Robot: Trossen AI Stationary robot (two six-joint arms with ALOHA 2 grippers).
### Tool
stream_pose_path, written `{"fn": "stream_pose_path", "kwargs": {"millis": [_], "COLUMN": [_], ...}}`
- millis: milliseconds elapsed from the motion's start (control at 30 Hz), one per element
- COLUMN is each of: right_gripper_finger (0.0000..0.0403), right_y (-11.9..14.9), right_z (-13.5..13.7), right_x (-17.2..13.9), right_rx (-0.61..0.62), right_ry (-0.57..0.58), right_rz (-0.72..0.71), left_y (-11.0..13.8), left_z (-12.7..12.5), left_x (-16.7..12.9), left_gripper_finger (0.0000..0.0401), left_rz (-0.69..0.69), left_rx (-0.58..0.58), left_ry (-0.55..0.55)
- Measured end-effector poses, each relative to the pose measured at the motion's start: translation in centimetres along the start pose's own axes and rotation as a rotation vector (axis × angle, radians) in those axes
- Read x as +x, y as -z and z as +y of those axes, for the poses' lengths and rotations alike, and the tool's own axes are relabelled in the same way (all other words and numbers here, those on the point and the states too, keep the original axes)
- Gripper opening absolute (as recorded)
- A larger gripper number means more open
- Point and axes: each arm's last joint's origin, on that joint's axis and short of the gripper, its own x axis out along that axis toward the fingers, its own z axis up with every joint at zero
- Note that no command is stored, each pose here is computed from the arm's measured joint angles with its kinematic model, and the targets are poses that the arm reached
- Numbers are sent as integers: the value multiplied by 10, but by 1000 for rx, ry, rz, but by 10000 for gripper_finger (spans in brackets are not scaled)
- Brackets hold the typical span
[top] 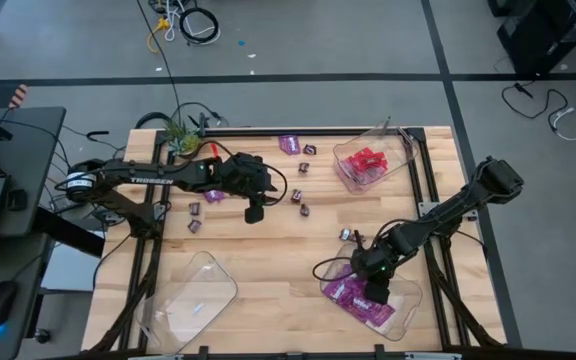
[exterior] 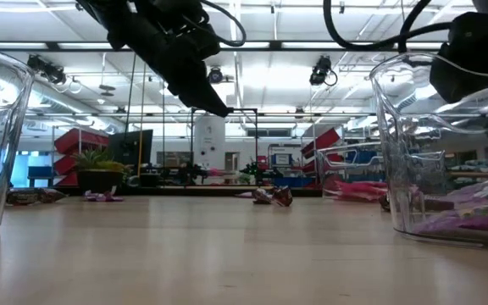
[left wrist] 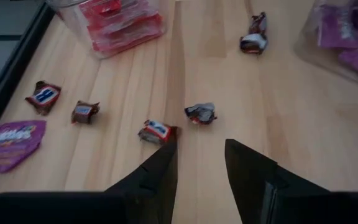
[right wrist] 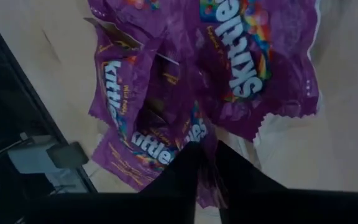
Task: Sort candy
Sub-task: Put the violet candy into the bottom right transparent bin
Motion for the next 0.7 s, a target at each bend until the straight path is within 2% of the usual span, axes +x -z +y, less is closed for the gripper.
{"fn": "stream_pose_path", "kwargs": {"millis": [267, 433, 567, 700], "right_gripper_finger": [155, 218, 251, 267], "right_y": [-1, -4, -4, -2], "right_z": [7, 21, 32, 40], "right_x": [-11, -28, -46, -66], "right_rx": [9, -15, -70, -139], "right_ry": [7, -17, -43, -67], "right_rz": [2, -54, -142, -233], "left_y": [5, 10, 16, 21], "left_z": [8, 30, 50, 64], "left_x": [0, 4, 17, 29], "left_gripper_finger": [136, 136, 136, 136], "left_rz": [46, 58, 37, 6], "left_rx": [-65, -162, -223, -249], "left_ry": [-112, -153, -129, -128]}}
